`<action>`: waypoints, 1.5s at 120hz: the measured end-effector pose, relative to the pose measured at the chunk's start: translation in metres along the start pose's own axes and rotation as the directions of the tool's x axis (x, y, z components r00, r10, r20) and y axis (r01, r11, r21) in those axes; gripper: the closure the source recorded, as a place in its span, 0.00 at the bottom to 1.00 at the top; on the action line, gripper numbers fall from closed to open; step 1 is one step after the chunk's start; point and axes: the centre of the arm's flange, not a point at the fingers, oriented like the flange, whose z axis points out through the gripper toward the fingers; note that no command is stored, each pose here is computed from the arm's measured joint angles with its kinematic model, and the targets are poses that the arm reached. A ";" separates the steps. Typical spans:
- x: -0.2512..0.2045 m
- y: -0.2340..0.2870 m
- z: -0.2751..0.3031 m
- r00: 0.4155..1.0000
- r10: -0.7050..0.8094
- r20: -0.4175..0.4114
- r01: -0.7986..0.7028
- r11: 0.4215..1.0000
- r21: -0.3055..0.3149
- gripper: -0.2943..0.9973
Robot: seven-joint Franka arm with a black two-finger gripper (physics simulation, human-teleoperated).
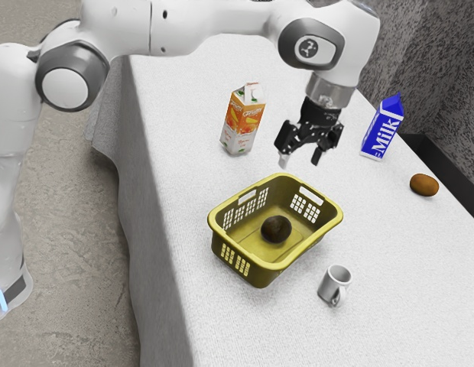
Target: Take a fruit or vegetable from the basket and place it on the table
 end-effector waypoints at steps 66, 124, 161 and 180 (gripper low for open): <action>-0.016 -0.008 0.033 0.705 0.703 -0.093 -0.709 0.703 -0.058 0.23; 0.008 -0.032 0.038 0.321 0.932 -0.166 -0.944 0.329 0.024 0.23; -0.007 -0.040 0.046 0.247 0.964 -0.099 -0.967 0.238 -0.090 0.23; 0.005 -0.027 0.058 0.288 0.956 -0.052 -0.951 0.279 -0.132 0.23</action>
